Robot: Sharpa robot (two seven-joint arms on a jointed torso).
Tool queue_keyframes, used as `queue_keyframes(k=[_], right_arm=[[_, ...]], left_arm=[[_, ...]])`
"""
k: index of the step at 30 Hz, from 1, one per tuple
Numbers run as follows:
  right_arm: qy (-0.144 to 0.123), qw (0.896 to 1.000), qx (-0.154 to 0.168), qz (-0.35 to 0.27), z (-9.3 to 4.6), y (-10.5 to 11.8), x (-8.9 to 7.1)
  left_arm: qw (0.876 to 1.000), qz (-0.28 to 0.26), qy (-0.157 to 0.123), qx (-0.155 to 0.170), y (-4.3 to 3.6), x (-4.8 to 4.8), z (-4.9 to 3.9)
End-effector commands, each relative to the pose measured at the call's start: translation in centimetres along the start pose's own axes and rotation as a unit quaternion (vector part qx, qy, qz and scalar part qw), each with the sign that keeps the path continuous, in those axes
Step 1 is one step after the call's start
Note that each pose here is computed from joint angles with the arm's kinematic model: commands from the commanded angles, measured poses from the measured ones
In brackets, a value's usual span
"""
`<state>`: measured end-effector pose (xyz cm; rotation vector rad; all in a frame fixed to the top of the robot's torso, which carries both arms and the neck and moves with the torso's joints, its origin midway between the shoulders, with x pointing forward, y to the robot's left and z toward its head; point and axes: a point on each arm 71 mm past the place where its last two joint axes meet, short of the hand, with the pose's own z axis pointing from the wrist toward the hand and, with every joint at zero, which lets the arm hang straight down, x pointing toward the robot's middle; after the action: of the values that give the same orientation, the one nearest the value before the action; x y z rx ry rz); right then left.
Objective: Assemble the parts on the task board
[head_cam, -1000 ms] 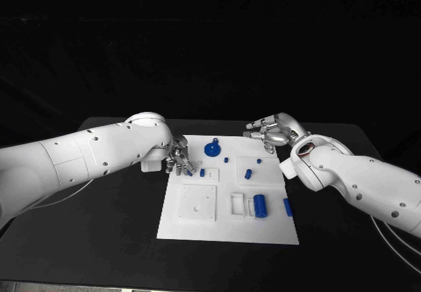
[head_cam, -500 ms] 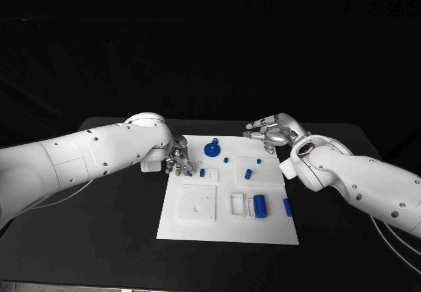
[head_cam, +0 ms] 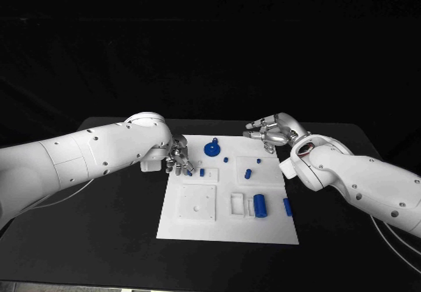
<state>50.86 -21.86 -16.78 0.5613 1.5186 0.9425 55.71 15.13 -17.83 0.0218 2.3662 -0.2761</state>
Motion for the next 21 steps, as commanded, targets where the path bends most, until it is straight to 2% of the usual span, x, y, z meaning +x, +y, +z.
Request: queue_keyframes(k=[1, 21], right_arm=[[0.006, 1.0, -0.004, -0.001, 0.0, 0.08, 0.14], [0.007, 1.0, -0.003, -0.001, 0.03, 0.06, 0.19]], left_arm=[[1.0, 0.006, 0.008, 0.0, 0.02, 0.33, 0.19], [0.999, 0.015, 0.032, 0.004, 0.01, 0.57, 0.23]])
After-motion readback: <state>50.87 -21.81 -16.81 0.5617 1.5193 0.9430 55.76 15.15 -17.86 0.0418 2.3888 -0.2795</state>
